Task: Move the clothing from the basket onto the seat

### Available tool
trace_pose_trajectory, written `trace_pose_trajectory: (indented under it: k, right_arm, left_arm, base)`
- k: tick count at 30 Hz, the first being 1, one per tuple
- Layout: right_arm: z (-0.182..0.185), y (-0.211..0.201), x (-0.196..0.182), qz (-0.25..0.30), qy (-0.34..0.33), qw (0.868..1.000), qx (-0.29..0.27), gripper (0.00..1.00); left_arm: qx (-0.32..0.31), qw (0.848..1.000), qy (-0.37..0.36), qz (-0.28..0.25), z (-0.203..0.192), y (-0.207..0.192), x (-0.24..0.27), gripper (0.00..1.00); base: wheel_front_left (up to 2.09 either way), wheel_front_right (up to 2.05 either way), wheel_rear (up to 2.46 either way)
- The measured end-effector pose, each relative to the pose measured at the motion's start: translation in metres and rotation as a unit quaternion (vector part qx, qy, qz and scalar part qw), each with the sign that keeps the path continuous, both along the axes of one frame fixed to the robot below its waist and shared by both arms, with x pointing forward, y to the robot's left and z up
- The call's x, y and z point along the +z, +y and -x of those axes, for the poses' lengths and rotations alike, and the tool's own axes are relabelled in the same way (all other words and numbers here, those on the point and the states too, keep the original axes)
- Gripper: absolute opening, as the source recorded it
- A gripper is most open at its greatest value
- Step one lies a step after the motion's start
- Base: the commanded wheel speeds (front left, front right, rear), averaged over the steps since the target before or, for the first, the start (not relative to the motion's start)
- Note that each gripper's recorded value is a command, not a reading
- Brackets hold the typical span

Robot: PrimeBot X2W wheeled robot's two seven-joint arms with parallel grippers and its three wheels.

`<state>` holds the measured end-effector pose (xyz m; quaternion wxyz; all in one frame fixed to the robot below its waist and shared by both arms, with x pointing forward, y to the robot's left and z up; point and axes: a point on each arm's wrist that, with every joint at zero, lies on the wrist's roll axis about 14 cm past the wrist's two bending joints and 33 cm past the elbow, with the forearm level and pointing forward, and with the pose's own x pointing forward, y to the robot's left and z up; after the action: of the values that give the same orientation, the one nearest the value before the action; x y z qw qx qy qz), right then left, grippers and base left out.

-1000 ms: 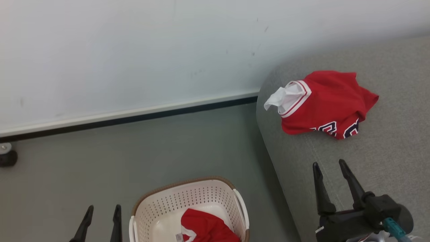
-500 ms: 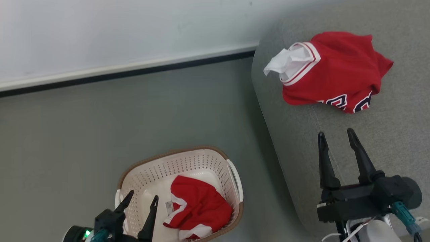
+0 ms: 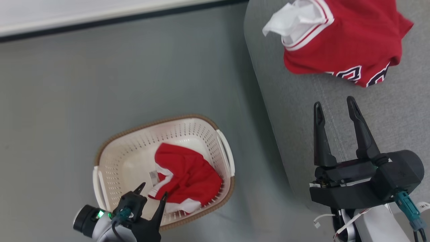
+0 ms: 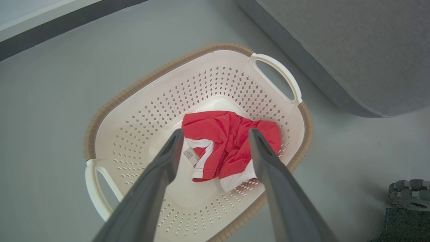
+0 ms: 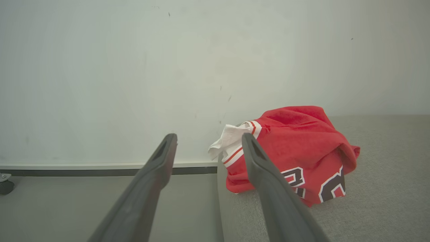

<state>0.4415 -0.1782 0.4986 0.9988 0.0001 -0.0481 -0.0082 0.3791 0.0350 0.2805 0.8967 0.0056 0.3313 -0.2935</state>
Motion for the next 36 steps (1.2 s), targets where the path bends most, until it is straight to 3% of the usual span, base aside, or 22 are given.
trace_pose_trajectory:
  k: [13, 36]
  right_arm:
    - [-0.034, -0.007, -0.020, 0.027, 0.000, 1.000, -0.010, 1.00]
    - [-0.092, 0.016, -0.078, 0.060, -0.003, 0.998, 0.028, 1.00]
  left_arm:
    - [-0.037, 0.998, 0.049, -0.005, -0.020, -0.023, -0.058, 1.00]
    - [-0.068, 0.992, 0.102, -0.022, -0.050, -0.034, -0.160, 1.00]
  base:
    - [0.00, 0.00, 0.00]
    - [0.00, 0.00, 0.00]
